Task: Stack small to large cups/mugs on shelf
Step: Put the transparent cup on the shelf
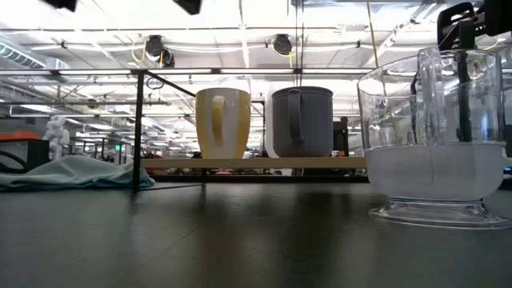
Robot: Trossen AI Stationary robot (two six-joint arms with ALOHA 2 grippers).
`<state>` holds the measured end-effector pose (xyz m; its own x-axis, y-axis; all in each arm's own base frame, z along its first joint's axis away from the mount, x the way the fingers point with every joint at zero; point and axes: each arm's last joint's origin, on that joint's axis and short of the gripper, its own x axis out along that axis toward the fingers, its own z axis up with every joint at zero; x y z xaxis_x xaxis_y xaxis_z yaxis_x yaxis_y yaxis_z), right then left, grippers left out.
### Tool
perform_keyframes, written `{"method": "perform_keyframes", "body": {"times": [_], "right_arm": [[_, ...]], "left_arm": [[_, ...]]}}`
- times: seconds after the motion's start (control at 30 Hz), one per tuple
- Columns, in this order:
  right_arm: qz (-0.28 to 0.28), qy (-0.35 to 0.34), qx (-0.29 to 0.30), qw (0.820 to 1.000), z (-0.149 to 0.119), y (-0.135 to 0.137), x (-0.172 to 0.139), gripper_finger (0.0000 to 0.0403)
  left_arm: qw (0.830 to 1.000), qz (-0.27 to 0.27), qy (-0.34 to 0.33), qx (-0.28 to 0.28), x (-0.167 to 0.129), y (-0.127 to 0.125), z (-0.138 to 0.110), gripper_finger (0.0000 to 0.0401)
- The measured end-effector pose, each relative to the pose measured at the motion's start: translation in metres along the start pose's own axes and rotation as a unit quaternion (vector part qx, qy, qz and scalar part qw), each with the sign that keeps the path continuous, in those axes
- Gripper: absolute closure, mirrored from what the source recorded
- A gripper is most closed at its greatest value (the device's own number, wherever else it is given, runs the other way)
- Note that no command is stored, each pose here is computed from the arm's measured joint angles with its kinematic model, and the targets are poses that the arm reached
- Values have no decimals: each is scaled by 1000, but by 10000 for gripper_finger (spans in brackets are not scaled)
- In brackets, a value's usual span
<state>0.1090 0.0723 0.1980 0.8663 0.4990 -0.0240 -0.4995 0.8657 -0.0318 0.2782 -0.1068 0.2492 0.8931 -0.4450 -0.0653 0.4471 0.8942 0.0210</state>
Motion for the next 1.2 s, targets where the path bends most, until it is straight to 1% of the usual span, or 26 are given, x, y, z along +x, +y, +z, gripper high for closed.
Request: {"method": "perform_keyframes", "body": {"times": [0.27,0.43,0.57,0.7,0.8,0.87,0.93,1.07,1.2], "right_arm": [[0,-7,-4,1000,1,0,0,403],[0,-8,-4,1000,2,0,0,403],[-1,-10,-2,1000,2,0,0,403],[-1,-10,-2,1000,2,0,0,403],[-1,-11,4,1000,2,0,0,403],[0,-10,9,1000,2,0,0,403],[-1,-10,10,1000,2,0,0,403],[-1,-9,9,1000,2,0,0,403],[0,-9,9,1000,2,0,0,403]], "left_arm": [[999,-51,12,9,45,6,12,401],[998,-47,38,13,72,18,11,401],[997,-57,42,8,92,32,10,401],[997,-65,36,10,108,44,19,401],[998,-60,26,16,117,52,29,401],[997,-72,11,23,122,57,36,401],[996,-84,7,25,123,58,42,401],[995,-84,-14,44,123,59,52,401],[995,-81,-26,49,124,61,61,401]]}}
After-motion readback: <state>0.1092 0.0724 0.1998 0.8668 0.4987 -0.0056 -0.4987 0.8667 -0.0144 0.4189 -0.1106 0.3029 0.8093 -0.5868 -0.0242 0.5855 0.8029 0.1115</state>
